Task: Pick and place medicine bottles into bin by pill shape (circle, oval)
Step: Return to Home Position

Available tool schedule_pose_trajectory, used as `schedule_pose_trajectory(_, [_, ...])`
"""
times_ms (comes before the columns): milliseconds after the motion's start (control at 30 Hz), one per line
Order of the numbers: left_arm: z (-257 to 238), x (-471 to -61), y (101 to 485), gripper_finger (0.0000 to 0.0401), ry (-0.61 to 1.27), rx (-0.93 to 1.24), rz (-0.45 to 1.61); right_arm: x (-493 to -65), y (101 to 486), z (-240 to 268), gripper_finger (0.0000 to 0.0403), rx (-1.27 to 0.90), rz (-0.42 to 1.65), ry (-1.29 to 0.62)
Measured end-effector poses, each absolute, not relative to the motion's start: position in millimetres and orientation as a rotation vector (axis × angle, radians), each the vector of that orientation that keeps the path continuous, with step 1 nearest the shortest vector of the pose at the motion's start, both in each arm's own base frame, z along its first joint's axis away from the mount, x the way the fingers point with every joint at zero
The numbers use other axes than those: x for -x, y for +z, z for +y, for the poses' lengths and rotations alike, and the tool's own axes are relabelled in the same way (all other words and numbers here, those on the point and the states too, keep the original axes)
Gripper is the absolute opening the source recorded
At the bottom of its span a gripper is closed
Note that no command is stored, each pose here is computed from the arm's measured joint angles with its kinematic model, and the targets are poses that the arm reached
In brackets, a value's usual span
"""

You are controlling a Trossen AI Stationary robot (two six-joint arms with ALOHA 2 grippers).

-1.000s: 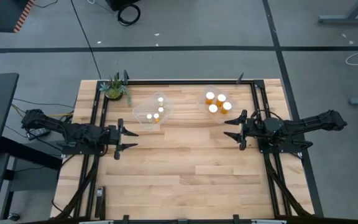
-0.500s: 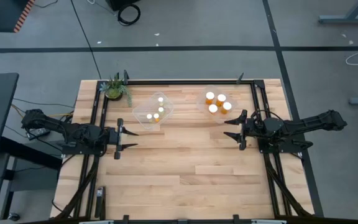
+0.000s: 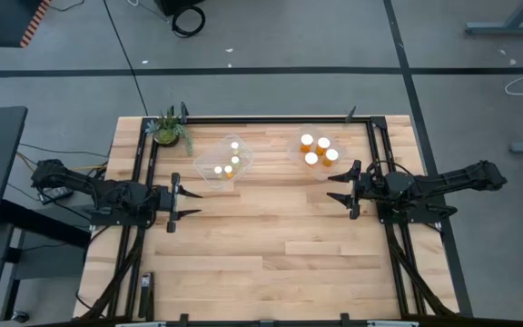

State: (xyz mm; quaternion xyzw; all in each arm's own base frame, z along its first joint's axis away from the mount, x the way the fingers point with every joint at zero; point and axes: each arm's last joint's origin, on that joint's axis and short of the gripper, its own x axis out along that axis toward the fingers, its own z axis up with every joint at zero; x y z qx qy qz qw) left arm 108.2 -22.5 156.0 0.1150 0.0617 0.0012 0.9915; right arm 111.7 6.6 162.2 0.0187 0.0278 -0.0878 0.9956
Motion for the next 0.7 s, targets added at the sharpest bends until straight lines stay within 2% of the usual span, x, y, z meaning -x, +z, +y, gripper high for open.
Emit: schedule_pose_trajectory(700, [-22.4, -108.2, 155.9, 0.0192, 0.002, -0.230, 0.124, -111.7, 162.2, 6.5, 0.0257, -0.037, 0.056, -0.176])
